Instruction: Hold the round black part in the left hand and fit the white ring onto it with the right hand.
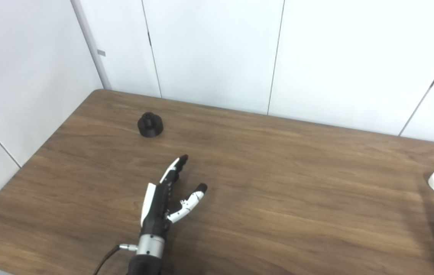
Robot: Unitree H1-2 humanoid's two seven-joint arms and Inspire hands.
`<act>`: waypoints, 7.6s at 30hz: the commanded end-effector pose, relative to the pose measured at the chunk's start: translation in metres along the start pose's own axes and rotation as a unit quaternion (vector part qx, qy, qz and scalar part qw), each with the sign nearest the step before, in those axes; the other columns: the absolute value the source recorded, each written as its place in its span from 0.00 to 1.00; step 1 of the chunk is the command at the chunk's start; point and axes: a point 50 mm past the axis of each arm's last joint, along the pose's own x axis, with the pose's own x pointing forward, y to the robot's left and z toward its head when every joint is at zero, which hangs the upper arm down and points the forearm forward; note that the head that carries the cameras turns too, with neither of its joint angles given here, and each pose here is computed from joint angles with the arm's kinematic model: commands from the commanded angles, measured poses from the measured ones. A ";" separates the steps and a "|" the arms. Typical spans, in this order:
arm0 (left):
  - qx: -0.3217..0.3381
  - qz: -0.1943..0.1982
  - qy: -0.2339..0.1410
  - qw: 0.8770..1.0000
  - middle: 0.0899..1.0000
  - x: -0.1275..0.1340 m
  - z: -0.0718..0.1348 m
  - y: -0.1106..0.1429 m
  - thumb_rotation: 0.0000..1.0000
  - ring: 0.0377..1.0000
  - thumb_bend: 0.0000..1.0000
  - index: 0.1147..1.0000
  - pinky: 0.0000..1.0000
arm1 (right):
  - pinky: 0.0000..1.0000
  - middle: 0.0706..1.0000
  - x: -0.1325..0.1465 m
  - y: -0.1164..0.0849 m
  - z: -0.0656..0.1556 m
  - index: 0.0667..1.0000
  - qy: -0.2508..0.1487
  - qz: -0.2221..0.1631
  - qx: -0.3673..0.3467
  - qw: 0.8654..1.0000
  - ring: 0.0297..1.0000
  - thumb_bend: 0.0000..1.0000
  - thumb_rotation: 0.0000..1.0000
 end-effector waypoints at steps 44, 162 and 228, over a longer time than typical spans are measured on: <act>0.411 0.086 0.011 0.907 0.98 0.205 0.088 0.109 0.36 1.00 0.97 0.80 1.00 | 0.99 0.95 -0.036 0.022 -0.037 0.96 0.059 -0.009 0.038 0.998 0.94 0.55 0.94; 0.394 0.038 0.026 0.918 0.71 0.240 0.067 0.074 0.04 0.87 0.52 0.42 1.00 | 1.00 0.95 -0.047 0.029 -0.033 1.00 0.069 -0.003 0.034 0.997 0.95 0.62 0.92; 0.366 -0.308 -0.179 0.860 0.73 -0.014 0.047 -0.122 0.05 0.87 0.52 0.42 1.00 | 1.00 0.94 -0.027 0.097 -0.001 1.00 0.071 0.009 0.006 0.997 0.95 0.59 0.98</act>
